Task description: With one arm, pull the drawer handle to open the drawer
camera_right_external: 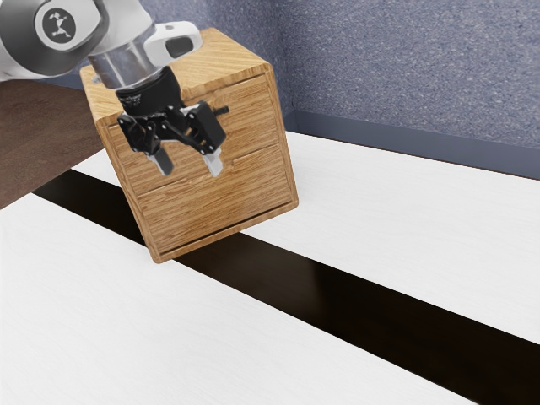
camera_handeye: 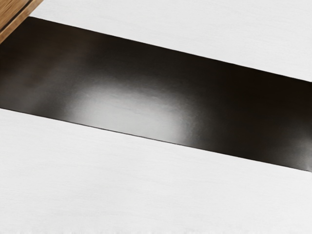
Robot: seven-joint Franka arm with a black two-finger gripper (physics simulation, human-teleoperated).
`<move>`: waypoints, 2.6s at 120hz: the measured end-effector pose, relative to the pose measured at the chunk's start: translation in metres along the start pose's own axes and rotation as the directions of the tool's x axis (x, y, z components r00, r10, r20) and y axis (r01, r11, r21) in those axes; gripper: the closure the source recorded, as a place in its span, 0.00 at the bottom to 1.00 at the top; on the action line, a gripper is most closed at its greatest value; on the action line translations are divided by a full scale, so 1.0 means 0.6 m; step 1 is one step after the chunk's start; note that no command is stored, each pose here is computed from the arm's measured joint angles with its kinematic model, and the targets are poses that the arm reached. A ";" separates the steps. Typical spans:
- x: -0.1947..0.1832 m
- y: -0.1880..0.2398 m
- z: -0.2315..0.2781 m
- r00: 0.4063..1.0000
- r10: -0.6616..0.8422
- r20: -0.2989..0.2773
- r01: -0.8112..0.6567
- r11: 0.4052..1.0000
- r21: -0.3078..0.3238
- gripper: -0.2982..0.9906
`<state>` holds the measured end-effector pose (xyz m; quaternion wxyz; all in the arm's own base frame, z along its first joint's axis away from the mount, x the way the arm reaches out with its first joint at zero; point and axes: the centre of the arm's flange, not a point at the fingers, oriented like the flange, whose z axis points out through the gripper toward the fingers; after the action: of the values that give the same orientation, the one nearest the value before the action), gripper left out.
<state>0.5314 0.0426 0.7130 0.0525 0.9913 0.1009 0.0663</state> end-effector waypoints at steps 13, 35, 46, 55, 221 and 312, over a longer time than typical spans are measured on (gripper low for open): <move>0.003 0.007 0.000 0.999 0.042 -0.034 -0.039 0.996 0.079 0.23; 0.009 0.123 0.043 0.945 0.316 -0.082 -0.294 0.932 0.210 0.23; 0.004 0.167 0.045 0.894 0.438 -0.096 -0.404 0.879 0.252 0.23; 0.005 0.178 0.043 0.856 0.509 -0.092 -0.462 0.832 0.307 0.23; 0.138 -0.006 0.071 0.744 0.667 0.047 -0.616 0.657 0.435 0.23; 0.210 -0.066 0.091 0.742 0.667 0.063 -0.615 0.642 0.458 0.23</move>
<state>0.6539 0.1025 0.6696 -0.2109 0.9406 -0.2419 0.1107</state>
